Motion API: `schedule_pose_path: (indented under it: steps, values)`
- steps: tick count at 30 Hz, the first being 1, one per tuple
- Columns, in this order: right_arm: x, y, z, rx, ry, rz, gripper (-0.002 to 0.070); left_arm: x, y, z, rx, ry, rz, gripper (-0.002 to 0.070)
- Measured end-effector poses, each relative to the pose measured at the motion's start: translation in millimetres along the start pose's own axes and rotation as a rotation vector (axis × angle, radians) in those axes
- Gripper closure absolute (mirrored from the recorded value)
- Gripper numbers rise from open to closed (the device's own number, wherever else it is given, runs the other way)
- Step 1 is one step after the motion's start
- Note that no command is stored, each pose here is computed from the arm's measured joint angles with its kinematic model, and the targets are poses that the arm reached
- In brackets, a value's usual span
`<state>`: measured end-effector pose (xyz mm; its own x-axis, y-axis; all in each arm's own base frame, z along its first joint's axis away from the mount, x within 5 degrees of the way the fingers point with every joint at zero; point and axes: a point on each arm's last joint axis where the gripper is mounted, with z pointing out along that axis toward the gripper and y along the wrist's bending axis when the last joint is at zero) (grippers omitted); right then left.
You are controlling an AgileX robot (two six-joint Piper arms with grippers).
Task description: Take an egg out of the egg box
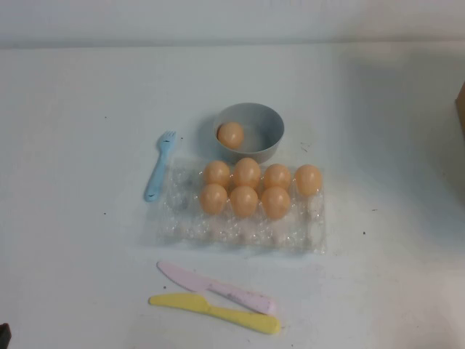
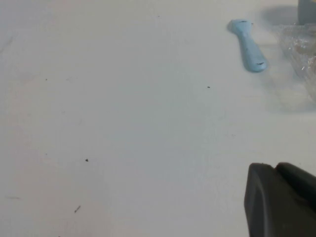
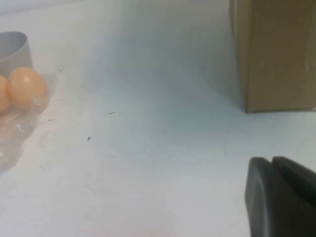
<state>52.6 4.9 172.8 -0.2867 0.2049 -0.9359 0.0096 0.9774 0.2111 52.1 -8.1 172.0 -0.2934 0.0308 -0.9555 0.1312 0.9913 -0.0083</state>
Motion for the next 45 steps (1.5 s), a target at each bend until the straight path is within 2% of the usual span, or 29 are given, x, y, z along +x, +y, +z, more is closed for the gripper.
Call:
schedule_pose_path:
  steps: [10, 13, 16, 18, 20, 30, 36, 42, 45]
  values:
    - [-0.4, 5.6, -0.2, -0.062, 0.001, 0.162, 0.0694, 0.0, 0.0, 0.0, 0.0, 0.0, 0.0, 0.0678]
    - [-4.6, 11.8, -0.9, -0.137, -0.026, 0.373, 0.0694, 0.0, 0.0, 0.0, 0.0, 0.0, 0.0, 0.0678]
    - [-14.0, 17.3, -2.7, -0.239, -0.08, 0.715, 0.0694, 0.0, 0.0, 0.0, 0.0, 0.0, 0.0, 0.0678]
    - [-18.6, 17.3, -3.6, -0.269, -0.111, 0.852, 0.0694, 0.0, 0.0, 0.0, 0.0, 0.0, 0.0, 0.0678]
    - [-20.5, 16.7, -3.9, -0.276, -0.128, 0.904, 0.0694, 0.0, 0.0, 0.0, 0.0, 0.0, 0.0, 0.0678]
    - [-14.3, 22.6, -4.0, -0.3, -0.055, 0.759, 0.0694, 0.0, 0.0, 0.0, 0.0, 0.0, 0.0, 0.0678]
    - [-10.4, 28.7, -5.6, -0.32, 0.028, 0.601, 0.0694, 0.0, 0.0, 0.0, 0.0, 0.0, 0.0, 0.0678]
    - [-58.7, 43.5, -8.2, -0.282, 0.221, 0.343, 0.0694, 0.0, 0.0, 0.0, 0.0, 0.0, 0.0, 0.0678]
    - [-97.1, 47.7, -2.0, -0.246, 0.213, 0.267, 0.0694, 0.0, 0.0, 0.0, 0.0, 0.0, 0.0, 0.0678]
